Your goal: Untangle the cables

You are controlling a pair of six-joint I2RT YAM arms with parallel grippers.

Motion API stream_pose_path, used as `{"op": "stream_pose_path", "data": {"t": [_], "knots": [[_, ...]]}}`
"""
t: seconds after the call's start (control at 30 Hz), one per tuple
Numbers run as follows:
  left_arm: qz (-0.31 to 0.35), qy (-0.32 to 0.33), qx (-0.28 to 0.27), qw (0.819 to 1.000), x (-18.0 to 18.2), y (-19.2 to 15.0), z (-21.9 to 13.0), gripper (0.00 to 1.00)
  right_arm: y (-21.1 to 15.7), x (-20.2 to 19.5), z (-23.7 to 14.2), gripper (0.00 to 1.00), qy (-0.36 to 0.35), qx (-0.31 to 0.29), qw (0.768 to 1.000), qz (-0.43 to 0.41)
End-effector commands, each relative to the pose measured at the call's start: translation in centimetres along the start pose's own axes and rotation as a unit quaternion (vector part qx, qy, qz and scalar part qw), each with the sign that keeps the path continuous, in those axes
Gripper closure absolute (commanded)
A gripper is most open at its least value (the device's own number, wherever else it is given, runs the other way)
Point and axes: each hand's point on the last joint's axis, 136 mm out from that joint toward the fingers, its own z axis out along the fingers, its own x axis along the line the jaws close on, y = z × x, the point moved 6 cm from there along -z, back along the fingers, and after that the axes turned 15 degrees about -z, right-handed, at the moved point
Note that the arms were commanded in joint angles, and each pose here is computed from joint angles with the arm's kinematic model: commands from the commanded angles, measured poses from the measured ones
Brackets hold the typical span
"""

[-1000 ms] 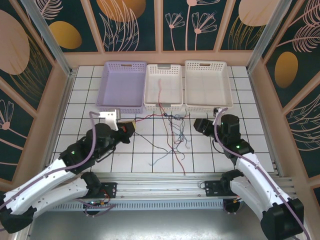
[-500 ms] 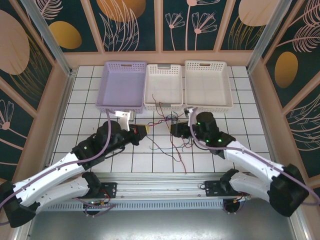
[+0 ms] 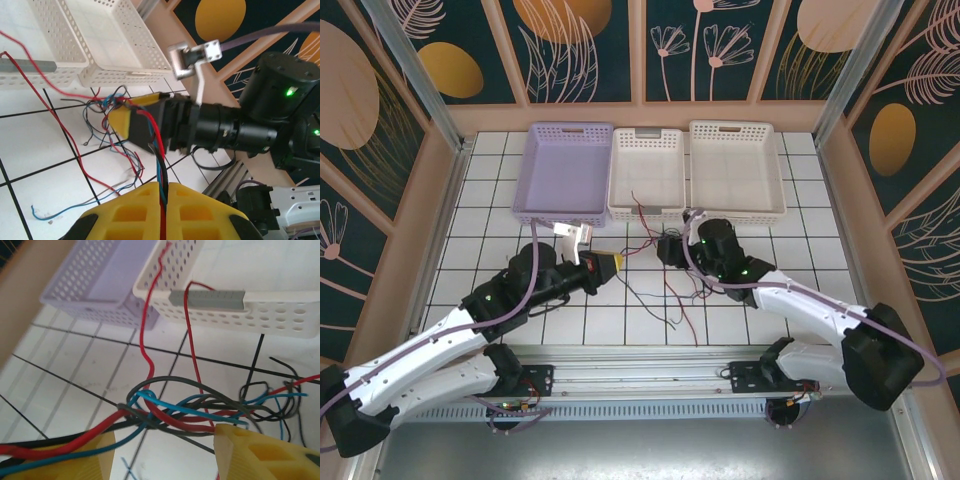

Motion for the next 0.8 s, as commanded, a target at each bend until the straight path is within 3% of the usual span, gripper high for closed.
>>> {"op": "stream_pose_path", "data": {"t": [0.0,0.27,0.77], "knots": [[0.011,0.005,0.019,1.0,0.7,-0.7,0.1,1.0,1.3,-0.5,-1.5,0.46,0.025,-0.035,0.996,0.079],[0.012,0.0,0.034,0.999,0.8,-1.1,0.7,1.0,0.3,-2.7,-1.4,0.51,0.031,0.007,0.977,0.211],[0.012,0.004,0.055,0.998,1.8,-2.1,1.5,1.0,-1.8,-1.9,-0.2,0.52,0.078,0.046,0.959,0.267]]}}
